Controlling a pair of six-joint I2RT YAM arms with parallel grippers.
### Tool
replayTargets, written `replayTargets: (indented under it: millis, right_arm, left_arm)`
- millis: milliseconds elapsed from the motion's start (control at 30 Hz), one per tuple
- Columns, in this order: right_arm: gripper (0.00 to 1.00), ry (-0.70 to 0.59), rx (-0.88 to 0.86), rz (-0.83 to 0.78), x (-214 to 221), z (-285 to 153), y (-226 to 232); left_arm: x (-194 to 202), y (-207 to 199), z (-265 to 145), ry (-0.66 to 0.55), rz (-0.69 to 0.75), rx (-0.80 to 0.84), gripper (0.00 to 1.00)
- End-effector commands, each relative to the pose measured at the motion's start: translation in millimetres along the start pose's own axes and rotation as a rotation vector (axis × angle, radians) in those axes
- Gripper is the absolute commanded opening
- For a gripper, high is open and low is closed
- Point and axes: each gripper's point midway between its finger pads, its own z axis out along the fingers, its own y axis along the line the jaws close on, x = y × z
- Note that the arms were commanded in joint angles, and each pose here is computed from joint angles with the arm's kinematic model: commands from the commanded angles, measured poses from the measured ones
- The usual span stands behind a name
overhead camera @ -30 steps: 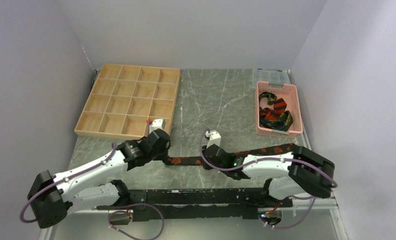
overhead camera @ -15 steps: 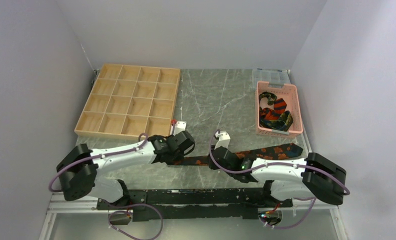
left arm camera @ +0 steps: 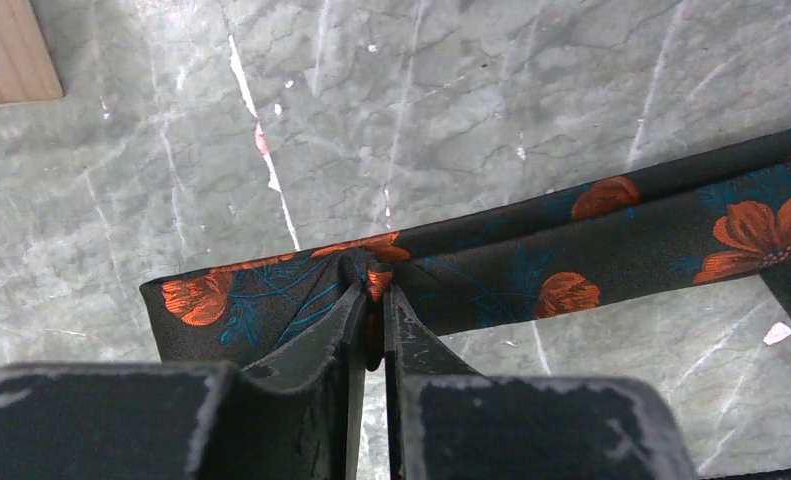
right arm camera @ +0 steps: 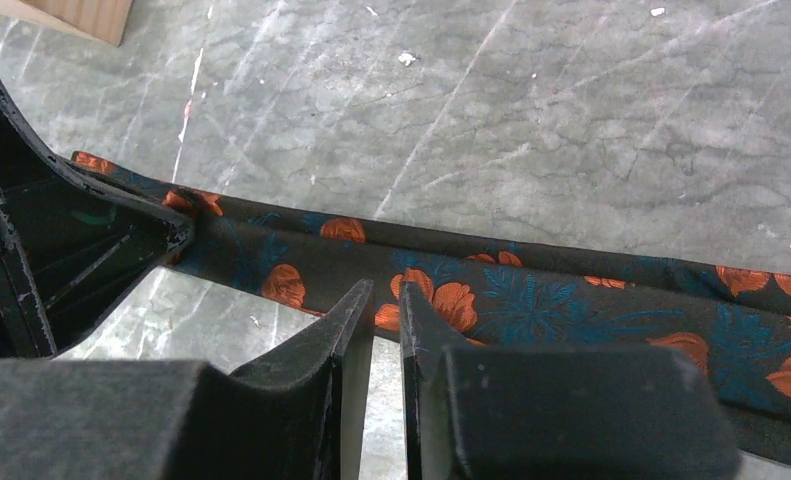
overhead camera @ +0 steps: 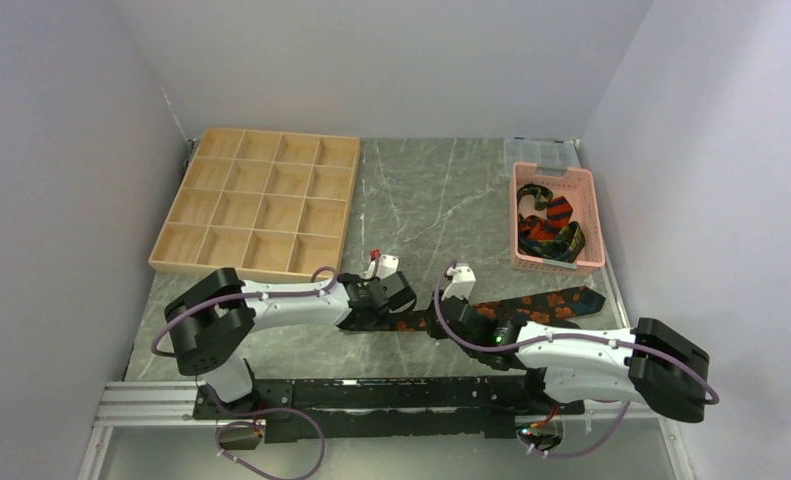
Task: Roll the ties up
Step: Roll the tie at the center of the board.
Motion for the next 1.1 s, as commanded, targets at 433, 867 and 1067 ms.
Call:
replayTargets:
  millis: [433,867,1067]
  right_arm:
    - [0.21,-0.022,0.004,0.005,-7.0,0.7,2.0]
    - [0.23,0.065,-0.29,-0.028,-22.6,-2.5,88.8]
    - [0.23,0.108,-0.381,-0.063,-30.4,11.2,134.8]
  left_arm:
    - [-15.7,-14.4,-45.6,-0.094,-0.065,0.084,0.47]
    - [-19.6,34.0,-85.6,-0.241,-0.289,0.189,0.59]
    - [-26.1,48.4,-76.7,-0.243,-0.518,0.442,0.57]
